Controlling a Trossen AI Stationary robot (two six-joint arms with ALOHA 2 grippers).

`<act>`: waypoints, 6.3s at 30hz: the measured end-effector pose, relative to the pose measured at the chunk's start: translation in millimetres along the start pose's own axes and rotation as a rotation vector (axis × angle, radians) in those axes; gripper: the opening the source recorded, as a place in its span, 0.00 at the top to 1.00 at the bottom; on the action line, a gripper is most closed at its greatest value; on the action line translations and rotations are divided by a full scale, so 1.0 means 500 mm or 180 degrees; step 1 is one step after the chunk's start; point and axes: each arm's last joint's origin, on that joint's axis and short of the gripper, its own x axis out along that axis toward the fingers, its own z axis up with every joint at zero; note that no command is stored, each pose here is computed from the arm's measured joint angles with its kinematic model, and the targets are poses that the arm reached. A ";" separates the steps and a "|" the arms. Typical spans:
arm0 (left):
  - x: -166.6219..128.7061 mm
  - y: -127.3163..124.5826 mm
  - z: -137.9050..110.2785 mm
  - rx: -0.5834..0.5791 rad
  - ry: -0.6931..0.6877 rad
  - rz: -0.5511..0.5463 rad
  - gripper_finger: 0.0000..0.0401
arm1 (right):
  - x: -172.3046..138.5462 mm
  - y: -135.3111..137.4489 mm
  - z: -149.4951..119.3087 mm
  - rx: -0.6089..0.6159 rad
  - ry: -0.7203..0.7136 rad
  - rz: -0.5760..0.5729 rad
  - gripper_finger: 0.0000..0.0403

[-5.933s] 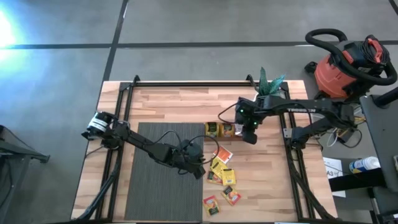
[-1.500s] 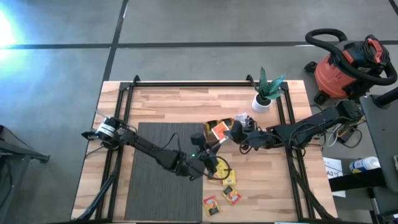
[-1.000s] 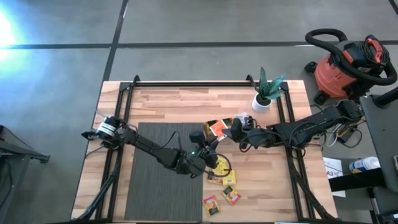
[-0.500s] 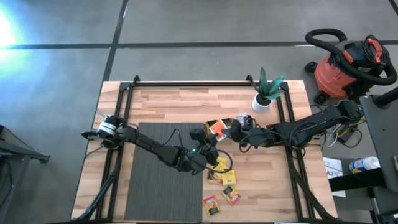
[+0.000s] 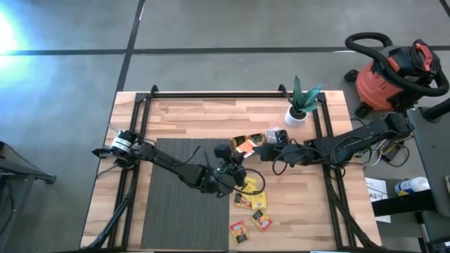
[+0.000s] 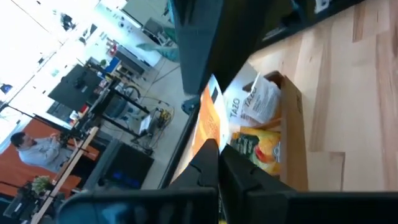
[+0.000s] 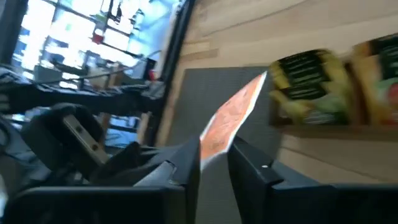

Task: Pick & Place Tea
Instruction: Put the white tea bag into the right section of the wooden organizer

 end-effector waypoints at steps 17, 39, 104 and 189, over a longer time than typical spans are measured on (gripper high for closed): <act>0.036 0.108 0.004 -0.1883 0.0130 -0.2227 1.00 | -0.084 0.033 0.016 -0.3238 0.1327 0.0315 0.70; 0.079 0.102 -0.003 -0.2045 0.0015 -0.2412 1.00 | -0.021 0.115 -0.016 -0.4604 0.2017 -0.0411 0.63; 0.006 0.069 -0.033 -0.1644 0.0640 -0.1668 0.73 | 0.043 0.019 0.166 -0.4634 0.2725 -0.1348 0.98; -0.087 0.212 -0.177 -0.3073 0.0677 -0.1552 0.72 | -0.021 -0.231 0.044 -0.2442 0.3103 -0.1139 0.66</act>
